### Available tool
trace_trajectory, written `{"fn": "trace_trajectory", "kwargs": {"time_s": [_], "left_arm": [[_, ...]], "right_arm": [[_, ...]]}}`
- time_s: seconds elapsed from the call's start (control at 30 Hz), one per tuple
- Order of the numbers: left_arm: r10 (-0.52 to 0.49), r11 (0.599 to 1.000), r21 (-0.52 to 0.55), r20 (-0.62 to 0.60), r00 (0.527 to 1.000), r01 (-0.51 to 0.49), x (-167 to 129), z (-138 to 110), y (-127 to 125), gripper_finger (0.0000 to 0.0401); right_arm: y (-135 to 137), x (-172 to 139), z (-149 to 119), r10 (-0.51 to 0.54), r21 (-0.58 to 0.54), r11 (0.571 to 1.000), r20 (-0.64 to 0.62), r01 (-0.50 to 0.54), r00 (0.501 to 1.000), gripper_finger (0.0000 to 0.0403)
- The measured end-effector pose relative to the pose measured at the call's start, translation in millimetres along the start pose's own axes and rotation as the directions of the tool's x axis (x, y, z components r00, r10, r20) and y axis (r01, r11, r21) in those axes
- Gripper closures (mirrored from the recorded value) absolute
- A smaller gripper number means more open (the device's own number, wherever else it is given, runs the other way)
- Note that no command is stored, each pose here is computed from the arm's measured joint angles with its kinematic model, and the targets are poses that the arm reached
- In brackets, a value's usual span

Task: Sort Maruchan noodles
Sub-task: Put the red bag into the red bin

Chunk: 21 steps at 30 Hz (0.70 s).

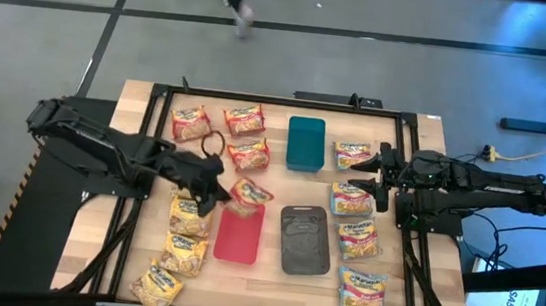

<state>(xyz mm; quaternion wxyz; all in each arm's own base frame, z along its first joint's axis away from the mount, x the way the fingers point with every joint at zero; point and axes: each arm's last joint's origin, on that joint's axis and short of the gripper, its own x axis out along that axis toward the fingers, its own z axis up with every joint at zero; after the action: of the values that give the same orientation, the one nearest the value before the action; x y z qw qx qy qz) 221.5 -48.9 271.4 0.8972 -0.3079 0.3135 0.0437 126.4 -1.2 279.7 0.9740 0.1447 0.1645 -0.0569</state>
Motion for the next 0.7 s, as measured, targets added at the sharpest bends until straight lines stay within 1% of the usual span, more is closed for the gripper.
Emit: {"fn": "trace_trajectory", "kwargs": {"time_s": [0.13, 0.2, 0.33, 0.5, 0.6, 0.7], "left_arm": [[0.051, 0.998, 0.033, -0.024, 0.998, -0.050, 15.8, -8.6, -3.3, 0.0401], [0.063, 0.996, 0.063, -0.038, 0.997, -0.061, 23.1, -11.6, -4.1, 0.0401], [0.069, 0.995, 0.082, -0.050, 0.996, -0.065, 33.0, -16.0, -6.6, 0.0401], [0.107, 0.988, 0.113, -0.018, 0.994, -0.104, 37.8, -16.7, -6.4, 0.0401], [0.111, 0.987, 0.121, -0.021, 0.994, -0.108, 37.7, -17.0, -6.0, 0.0401], [0.118, 0.981, 0.156, -0.015, 0.993, -0.114, 37.6, -16.9, -5.7, 0.0401]], "right_arm": [[0.2, 0.0, -0.1, 0.008, 0.000, 1.000, -0.002, -0.008, 1.000, 0.0178], [0.3, 0.0, -0.1, 0.008, 0.000, 1.000, -0.003, -0.008, 1.000, 0.0178], [0.3, 0.0, -0.1, 0.009, 0.000, 1.000, -0.003, -0.009, 1.000, 0.0178], [0.4, 0.0, -0.1, 0.014, 0.000, 1.000, -0.004, -0.014, 1.000, 0.0178], [0.9, 0.0, -0.3, 0.032, 0.001, 0.999, -0.010, -0.032, 0.999, 0.0178], [1.0, 0.0, -0.3, 0.034, 0.001, 0.999, -0.011, -0.034, 0.999, 0.0178]]}}
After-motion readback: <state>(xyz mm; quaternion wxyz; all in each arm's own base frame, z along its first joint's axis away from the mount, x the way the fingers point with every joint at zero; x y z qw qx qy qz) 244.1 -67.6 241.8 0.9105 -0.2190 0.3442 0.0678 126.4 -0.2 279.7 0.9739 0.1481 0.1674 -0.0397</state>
